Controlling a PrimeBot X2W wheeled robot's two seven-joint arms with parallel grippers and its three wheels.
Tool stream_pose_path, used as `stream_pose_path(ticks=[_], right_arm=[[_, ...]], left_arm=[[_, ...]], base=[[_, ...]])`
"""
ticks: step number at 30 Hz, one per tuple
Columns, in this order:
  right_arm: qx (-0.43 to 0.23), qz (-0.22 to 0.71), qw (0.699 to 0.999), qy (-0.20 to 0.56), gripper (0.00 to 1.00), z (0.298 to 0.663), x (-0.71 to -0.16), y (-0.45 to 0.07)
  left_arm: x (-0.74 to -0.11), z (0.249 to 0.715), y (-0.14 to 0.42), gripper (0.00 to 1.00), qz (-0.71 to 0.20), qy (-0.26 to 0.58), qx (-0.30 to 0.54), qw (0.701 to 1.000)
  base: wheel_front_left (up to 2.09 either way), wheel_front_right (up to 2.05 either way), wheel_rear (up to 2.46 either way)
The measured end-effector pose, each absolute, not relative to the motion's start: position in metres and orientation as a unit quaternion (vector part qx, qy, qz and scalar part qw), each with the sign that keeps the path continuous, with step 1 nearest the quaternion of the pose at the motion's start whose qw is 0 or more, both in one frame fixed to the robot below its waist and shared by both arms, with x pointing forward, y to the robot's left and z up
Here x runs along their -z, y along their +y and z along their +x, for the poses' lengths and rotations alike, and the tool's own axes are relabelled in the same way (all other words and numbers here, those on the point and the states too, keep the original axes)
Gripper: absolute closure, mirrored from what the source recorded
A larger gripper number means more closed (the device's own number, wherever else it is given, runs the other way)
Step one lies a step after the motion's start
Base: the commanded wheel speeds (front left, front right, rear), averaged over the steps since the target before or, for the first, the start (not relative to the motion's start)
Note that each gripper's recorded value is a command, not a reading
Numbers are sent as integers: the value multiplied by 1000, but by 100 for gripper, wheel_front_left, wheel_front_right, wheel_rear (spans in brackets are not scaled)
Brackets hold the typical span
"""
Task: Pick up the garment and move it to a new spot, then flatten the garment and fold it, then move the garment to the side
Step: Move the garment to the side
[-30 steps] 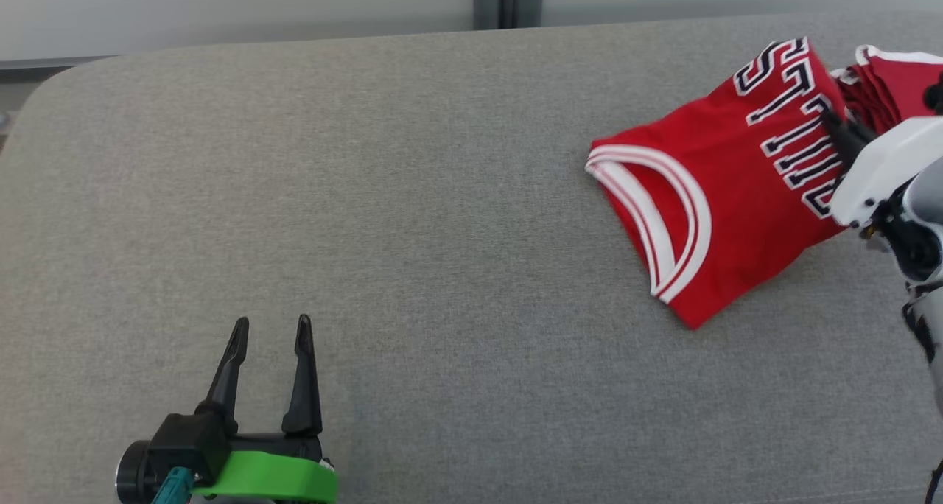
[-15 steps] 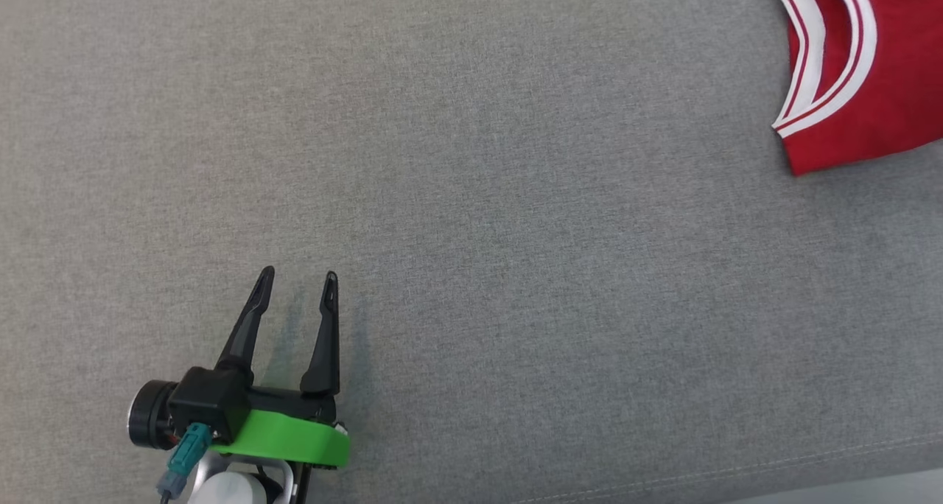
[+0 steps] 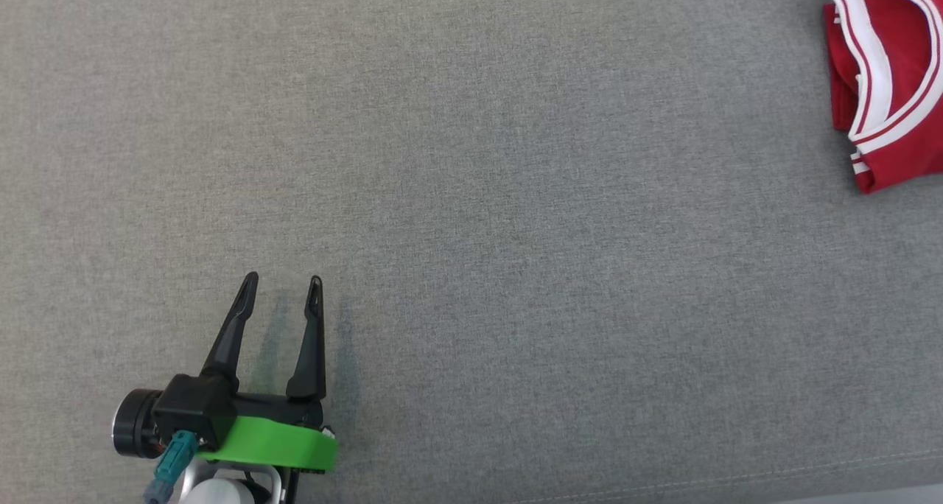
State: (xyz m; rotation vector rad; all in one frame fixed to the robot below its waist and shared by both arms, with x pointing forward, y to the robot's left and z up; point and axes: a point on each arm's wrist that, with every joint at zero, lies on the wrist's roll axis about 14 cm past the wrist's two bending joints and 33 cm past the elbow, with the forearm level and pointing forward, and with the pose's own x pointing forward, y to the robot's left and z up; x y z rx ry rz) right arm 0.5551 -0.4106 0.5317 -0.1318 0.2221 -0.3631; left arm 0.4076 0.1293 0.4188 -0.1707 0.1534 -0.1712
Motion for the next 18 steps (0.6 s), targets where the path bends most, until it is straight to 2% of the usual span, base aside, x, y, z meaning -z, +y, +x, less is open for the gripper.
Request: stream_pose_path(ticks=[4, 10, 14, 18], right_arm=[[149, -96, 983, 51, 0, 555, -556, -391], [95, -111, 989, -36, 0, 527, -577, -354], [68, -89, 991, -70, 0, 492, -570, -326], [59, -70, 993, -72, 0, 449, -552, -306]], left_arm=[[-430, 407, 134, 0, -84, 61, 76, 992], [-450, 396, 145, 0, -89, 37, 50, 994], [-465, 384, 155, 0, -85, 19, 31, 996], [-473, 366, 168, 0, -89, 10, 6, 996]], base=[[0, 0, 0], [0, 0, 0], [0, 0, 0], [0, 0, 0]])
